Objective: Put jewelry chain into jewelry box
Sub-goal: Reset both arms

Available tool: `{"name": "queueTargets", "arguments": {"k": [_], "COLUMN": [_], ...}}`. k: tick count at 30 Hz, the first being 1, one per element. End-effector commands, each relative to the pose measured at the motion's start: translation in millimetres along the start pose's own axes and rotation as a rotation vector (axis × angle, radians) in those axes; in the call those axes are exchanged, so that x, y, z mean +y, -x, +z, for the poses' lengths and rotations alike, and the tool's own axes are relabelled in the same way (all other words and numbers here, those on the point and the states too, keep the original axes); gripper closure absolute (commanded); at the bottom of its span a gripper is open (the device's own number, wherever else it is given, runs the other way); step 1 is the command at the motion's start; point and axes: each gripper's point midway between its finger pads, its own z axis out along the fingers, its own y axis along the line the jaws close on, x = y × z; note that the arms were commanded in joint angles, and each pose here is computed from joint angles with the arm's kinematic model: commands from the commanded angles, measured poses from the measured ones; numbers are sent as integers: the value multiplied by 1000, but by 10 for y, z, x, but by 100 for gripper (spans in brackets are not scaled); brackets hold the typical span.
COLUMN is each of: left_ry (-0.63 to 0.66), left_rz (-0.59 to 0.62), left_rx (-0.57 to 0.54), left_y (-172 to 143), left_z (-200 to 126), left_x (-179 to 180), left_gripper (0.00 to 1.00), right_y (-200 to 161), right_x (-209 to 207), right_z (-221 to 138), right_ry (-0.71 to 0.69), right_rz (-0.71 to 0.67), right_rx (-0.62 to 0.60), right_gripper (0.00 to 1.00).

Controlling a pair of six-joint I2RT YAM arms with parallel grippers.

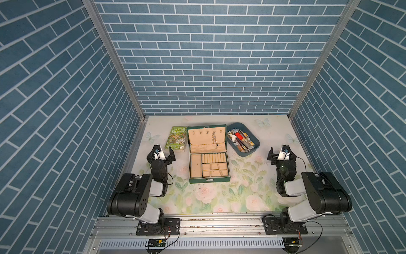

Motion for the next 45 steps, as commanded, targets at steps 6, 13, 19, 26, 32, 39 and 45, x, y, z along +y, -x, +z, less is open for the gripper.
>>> {"name": "queueTargets", "arguments": {"k": [6,13,19,26,32,39,45], "left_ry": [5,1,2,-31,-5,-120,-122], "left_rz": [-7,-6,-7,-16,-43,19,17], "left_rx": [-10,-7,-8,-4,-27,2,8], "left_y": [30,21,25,23,32,25,9], "left_z": [9,8,9,19,-40,38,48], "left_x": [18,11,12,-3,78,-153,-155], "left_gripper": [0,0,0,0,0,0,1], "right_y": [-19,-16,-17,-15,-14,-18,-17], "right_x": [3,1,6,4,5,4,3], "right_z": [5,4,4,6,9,4,6], "right_ry": [3,2,4,3,3,3,4], "right_rz": [26,26,26,26,26,25,26], "right_rx": [8,7,7,7,8,8,8], "right_gripper": [0,0,0,0,0,0,0]}}
